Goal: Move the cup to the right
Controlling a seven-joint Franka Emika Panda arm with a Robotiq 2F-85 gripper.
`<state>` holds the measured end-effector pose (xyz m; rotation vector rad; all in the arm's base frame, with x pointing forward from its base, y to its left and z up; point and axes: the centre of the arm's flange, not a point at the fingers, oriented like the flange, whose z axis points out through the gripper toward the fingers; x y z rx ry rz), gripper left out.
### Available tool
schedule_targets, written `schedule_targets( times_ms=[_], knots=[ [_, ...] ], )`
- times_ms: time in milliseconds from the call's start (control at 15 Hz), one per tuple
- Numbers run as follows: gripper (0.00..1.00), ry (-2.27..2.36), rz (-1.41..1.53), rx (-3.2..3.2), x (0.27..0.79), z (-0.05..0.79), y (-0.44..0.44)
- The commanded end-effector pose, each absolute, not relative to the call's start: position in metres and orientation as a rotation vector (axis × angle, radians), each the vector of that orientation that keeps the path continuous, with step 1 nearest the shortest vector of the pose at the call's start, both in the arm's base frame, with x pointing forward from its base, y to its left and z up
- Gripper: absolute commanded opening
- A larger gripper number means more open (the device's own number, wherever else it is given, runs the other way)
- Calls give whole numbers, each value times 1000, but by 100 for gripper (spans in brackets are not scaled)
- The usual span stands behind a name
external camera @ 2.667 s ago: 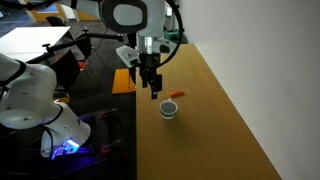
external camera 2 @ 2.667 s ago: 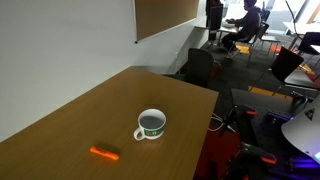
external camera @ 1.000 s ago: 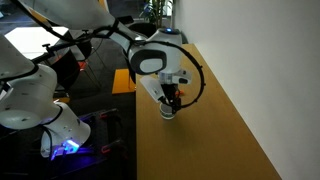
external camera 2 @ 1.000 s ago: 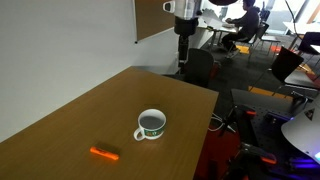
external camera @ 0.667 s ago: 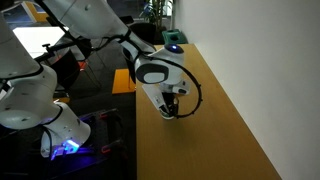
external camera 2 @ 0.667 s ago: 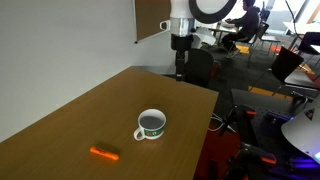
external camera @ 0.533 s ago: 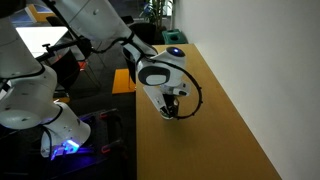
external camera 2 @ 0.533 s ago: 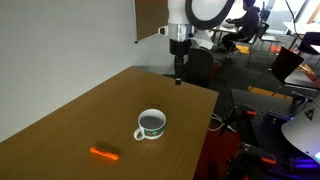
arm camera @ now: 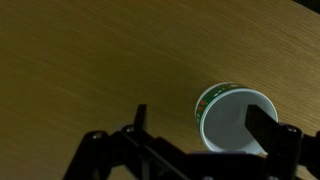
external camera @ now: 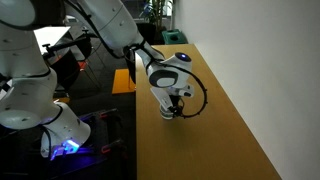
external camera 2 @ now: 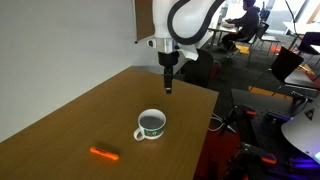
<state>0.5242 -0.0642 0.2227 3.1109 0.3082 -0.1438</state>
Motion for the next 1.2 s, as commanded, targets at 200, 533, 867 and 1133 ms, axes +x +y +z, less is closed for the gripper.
schedule_targets(
  times_ms=[200, 533, 867, 1133],
  knots=[
    [100, 281, -194, 3127, 559, 192, -32],
    [100, 313, -187, 3122, 546, 191, -36],
    [100, 318, -177, 3107, 555, 177, -37],
    [100, 339, -173, 3099, 562, 159, -36]
  ],
)
